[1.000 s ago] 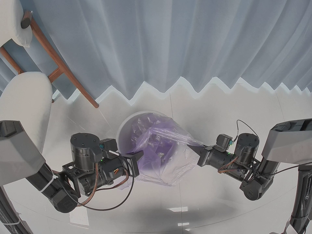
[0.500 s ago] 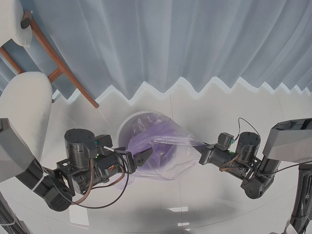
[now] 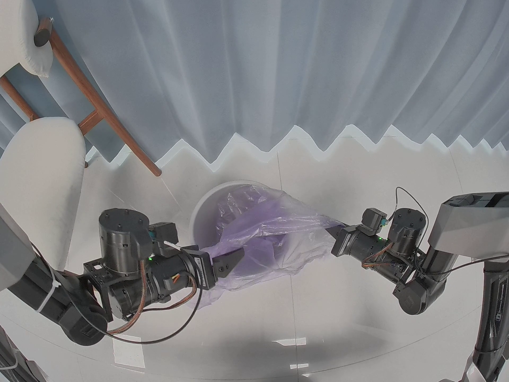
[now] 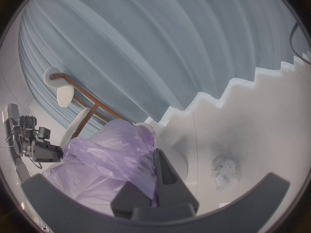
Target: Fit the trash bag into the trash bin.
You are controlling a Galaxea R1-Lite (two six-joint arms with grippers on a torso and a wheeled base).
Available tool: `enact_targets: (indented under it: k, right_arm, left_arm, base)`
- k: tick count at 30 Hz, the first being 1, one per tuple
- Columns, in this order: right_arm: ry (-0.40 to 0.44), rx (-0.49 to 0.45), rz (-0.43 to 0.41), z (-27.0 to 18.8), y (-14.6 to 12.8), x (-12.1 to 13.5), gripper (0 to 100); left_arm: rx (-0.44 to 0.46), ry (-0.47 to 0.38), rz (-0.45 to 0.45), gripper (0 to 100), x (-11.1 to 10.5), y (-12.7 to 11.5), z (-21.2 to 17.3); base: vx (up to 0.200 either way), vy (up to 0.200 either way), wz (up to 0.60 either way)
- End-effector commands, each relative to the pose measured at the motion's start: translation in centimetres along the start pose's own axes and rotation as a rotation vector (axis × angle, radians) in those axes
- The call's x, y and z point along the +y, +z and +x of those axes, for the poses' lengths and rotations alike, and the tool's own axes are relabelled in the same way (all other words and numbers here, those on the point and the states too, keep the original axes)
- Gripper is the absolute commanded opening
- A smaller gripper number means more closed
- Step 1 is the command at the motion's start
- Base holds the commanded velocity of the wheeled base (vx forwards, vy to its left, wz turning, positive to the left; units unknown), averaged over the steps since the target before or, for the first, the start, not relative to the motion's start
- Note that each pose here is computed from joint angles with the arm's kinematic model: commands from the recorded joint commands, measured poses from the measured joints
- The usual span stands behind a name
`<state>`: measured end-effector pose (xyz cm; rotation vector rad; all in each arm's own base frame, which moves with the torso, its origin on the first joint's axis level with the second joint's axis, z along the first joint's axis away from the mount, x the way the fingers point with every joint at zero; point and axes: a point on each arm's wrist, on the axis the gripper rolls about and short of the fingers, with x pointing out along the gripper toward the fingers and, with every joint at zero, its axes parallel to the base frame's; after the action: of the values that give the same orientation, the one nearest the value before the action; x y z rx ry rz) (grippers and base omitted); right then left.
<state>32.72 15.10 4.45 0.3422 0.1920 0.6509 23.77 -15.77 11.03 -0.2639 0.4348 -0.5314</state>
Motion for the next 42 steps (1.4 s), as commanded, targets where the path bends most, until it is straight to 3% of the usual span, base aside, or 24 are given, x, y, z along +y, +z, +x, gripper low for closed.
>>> enact_targets:
  k: [1,8,11,14,30,35,42]
  right_arm:
    - [-0.013,-0.009,0.0,0.1,0.0,-0.7,0]
    - [-0.013,-0.008,0.0,0.2,0.0,-0.7,0]
    - [-0.013,-0.009,0.0,0.1,0.0,-0.7,0]
    - [-0.011,-0.006,-0.002,0.1,-0.1,-0.6,0]
    - [-0.007,0.007,-0.017,0.1,-0.5,-0.4,0]
    - [-0.013,-0.005,-0.02,0.1,-0.1,-0.7,0]
    - [-0.014,-0.011,-0.02,0.1,0.0,-0.7,0]
  left_arm:
    - [0.05,-0.001,0.017,100,-0.8,-1.5,0.1]
    - [0.142,0.047,0.057,100,-1.2,-4.4,0.7]
    - [0.229,0.152,0.154,100,0.0,-7.4,2.1]
    - [0.227,0.208,0.178,100,0.5,-8.6,3.2]
    - [0.193,0.108,0.24,100,-1.6,-14.4,5.9]
    - [0.105,0.072,0.214,100,-1.9,-13.5,6.1]
    - [-0.047,0.013,0.166,100,-3.1,-8.7,4.3]
  base:
    - [0.0,0.0,0.0]
    - [0.0,0.0,0.0]
    - [0.0,0.0,0.0]
    - [0.0,0.0,0.0]
    - [0.0,0.0,0.0]
    - [0.0,0.0,0.0]
    - [0.0,0.0,0.0]
